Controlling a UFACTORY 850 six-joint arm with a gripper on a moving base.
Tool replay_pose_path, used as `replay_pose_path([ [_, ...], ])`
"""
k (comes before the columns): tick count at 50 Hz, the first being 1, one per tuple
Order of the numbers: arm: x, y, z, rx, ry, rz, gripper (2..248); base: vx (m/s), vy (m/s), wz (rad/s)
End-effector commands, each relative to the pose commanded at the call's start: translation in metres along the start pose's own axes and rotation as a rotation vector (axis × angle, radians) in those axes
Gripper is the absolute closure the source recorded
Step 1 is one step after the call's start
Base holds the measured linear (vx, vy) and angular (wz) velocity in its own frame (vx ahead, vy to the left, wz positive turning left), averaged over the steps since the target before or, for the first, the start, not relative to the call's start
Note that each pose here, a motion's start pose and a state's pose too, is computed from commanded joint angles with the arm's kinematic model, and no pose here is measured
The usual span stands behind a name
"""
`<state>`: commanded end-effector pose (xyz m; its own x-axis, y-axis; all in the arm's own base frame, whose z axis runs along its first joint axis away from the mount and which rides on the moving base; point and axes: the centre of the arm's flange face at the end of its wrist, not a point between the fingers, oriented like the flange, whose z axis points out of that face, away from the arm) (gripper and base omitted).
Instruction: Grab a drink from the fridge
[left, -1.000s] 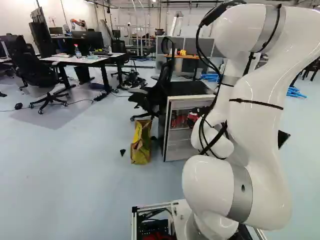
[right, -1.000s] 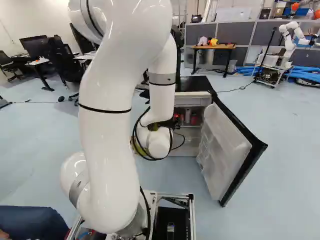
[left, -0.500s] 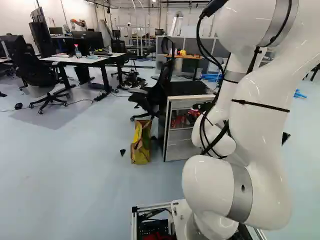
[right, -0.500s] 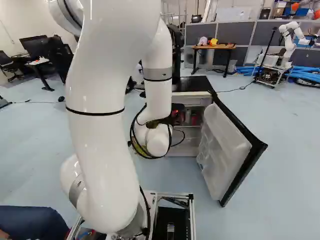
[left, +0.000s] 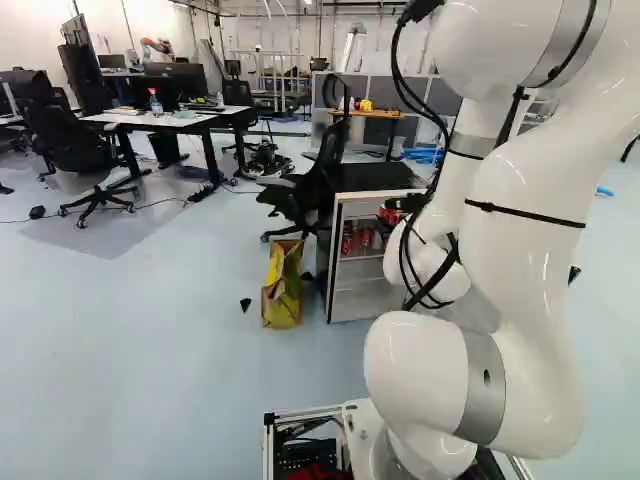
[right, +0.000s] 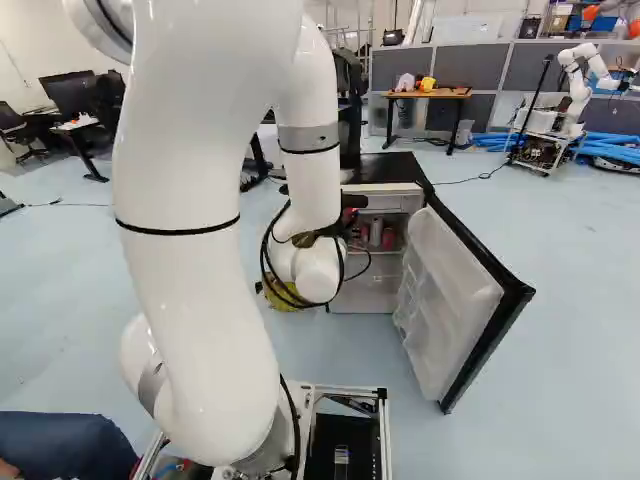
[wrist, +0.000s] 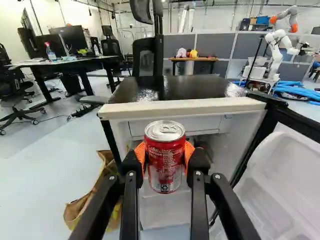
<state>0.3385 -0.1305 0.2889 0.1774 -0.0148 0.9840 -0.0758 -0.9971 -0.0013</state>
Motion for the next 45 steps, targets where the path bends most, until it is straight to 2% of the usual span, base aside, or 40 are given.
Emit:
replay_pose_path([
  [20,0.020,0.003,0.017,0.008,0.047,-0.025,154,0.000,0.000,0.000],
  [45,0.042,0.010,0.039,0.009,0.063,-0.054,154,0.000,0.000,0.000],
])
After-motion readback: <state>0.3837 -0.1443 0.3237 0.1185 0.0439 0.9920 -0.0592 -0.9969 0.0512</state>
